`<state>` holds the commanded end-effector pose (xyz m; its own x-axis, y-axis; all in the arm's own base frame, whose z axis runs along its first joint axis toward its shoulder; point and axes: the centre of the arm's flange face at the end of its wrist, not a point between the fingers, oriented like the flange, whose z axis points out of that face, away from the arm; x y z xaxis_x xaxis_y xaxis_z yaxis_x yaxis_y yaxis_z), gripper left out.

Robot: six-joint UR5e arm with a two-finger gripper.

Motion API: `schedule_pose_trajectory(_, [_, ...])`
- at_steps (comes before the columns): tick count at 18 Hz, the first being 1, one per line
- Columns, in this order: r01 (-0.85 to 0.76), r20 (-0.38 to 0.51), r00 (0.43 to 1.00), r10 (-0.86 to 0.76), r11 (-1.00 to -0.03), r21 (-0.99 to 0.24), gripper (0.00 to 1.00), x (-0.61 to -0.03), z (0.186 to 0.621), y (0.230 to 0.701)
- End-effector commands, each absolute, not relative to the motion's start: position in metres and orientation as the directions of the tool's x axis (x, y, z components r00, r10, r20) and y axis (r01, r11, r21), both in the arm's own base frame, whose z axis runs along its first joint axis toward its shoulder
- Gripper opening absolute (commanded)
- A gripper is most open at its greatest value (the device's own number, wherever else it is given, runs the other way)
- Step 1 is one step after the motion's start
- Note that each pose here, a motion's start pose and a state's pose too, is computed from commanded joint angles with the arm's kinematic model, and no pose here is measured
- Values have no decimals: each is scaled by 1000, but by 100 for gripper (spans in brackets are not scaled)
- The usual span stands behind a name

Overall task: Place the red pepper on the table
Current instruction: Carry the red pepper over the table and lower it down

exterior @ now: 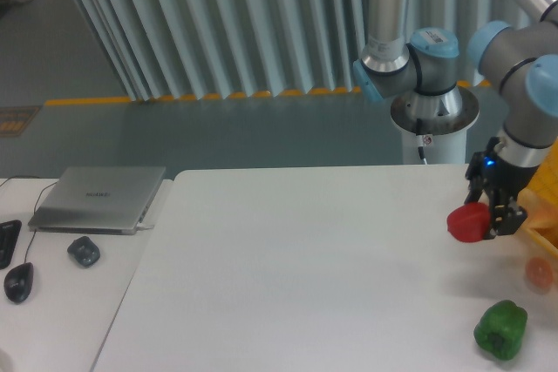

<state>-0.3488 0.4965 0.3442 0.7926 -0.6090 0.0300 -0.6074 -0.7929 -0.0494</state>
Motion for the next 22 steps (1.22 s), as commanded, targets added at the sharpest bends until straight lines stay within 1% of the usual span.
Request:
schedule_pose_trajectory(1, [-614,29,789,-614,-789,-11,50,-338,336,505])
schedule_pose_trajectory(3, [-620,53,785,-618,-784,38,50,-329,318,507])
schedule_pose_trajectory(5, [-622,46,783,-621,-782,41,51,-327,315,508])
schedule_pose_trajectory(7, [-631,61,776,-628,-774,45,51,-323,305,508])
schedule_pose_trajectory(13, [-634,71,773,-630,-771,55,52,-324,302,507])
schedule_pose_trajectory(15, [-629,74,777,-625,-775,59,59,-325,300,507])
schedule_pose_trajectory(16, [-633,75,774,-629,-771,63,68,-324,299,508])
schedule_pose_trajectory(17, [-634,73,773,-630,-770,72,75,-325,300,507])
schedule_pose_trajectory(19, [-633,75,774,-629,-770,80,76,-326,298,507])
schedule_pose_trajectory(20, [-635,73,773,-630,-769,81,85,-326,299,507])
schedule_pose_trajectory(22, [-636,73,772,-632,-767,83,86,-326,299,506])
